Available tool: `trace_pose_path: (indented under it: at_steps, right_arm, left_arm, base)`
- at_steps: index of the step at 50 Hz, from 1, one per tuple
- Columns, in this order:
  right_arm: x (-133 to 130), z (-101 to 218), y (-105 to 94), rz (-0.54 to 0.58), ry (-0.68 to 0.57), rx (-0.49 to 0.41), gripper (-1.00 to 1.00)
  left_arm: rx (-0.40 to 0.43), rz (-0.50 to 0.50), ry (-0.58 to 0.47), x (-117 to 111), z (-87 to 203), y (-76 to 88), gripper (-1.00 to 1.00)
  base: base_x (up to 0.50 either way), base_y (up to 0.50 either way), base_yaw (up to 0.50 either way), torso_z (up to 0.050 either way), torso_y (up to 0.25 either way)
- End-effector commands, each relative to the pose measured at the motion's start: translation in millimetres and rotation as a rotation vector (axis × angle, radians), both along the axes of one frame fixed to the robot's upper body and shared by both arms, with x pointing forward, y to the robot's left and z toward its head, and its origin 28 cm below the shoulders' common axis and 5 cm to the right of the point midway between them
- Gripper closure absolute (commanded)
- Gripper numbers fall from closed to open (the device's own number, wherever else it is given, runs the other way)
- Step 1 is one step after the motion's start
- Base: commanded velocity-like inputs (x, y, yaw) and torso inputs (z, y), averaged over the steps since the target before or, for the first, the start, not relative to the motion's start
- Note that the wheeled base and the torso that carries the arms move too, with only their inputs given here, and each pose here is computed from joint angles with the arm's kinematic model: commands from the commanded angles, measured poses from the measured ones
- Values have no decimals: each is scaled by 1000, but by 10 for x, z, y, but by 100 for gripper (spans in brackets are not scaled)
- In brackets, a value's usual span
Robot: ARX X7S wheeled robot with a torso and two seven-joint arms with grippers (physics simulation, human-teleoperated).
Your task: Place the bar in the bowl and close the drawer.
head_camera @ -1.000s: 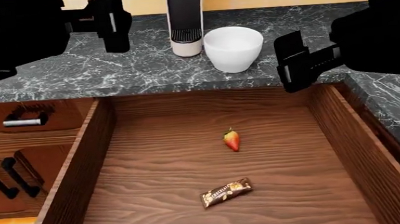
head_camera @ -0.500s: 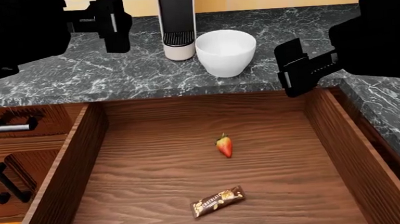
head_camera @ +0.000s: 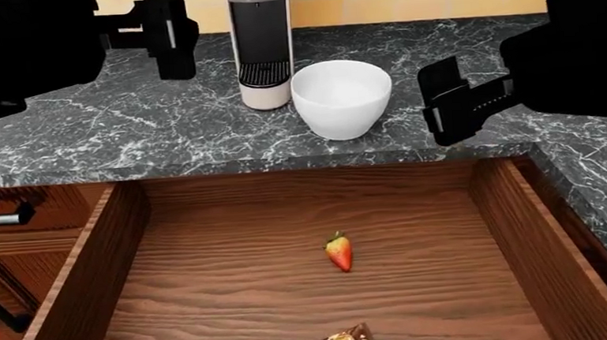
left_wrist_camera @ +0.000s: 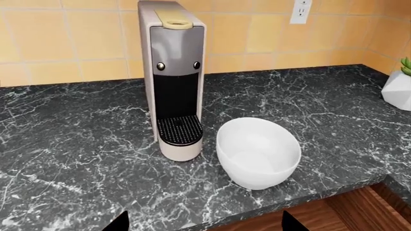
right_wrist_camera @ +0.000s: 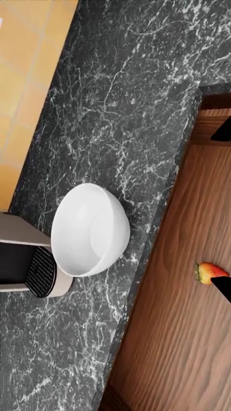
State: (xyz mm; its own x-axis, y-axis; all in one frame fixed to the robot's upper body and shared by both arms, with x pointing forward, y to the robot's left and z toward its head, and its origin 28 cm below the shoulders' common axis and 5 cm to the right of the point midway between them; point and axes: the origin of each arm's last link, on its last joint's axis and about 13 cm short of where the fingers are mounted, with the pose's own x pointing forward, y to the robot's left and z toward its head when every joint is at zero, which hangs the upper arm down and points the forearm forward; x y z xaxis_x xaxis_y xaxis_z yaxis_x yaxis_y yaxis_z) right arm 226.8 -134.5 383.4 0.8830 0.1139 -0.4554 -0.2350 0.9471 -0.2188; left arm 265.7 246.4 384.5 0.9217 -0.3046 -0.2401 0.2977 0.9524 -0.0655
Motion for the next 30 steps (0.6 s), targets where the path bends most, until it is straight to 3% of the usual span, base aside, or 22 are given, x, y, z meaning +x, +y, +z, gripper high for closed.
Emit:
trace_pose_path:
  at_steps: [1,9,17,22,30]
  right_arm:
    - [0,3,0,-2,-5,-5,-100]
    - [7,-14,-2,10,1,-5,-100]
    - [4,-33,19,37,17,-25,-100]
    - [-22,-59,89,188,109,-91,-100]
    - [71,-120,213,321,220,-198,-100]
  left_arm:
    - [-1,0,-2,-4,7,6,-100]
    - [-1,-1,-1,4,4,3,-100]
    - [-1,1,2,15,-7,11,-100]
    - [0,4,2,15,-5,20,-100]
    - [2,13,-2,3,20,49,-100]
  base:
    - [0,0,0,0,0]
    - [284,-18,0,0,0]
    - [12,0,0,0,0]
    - [0,0,0,0,0]
    - [0,0,0,0,0]
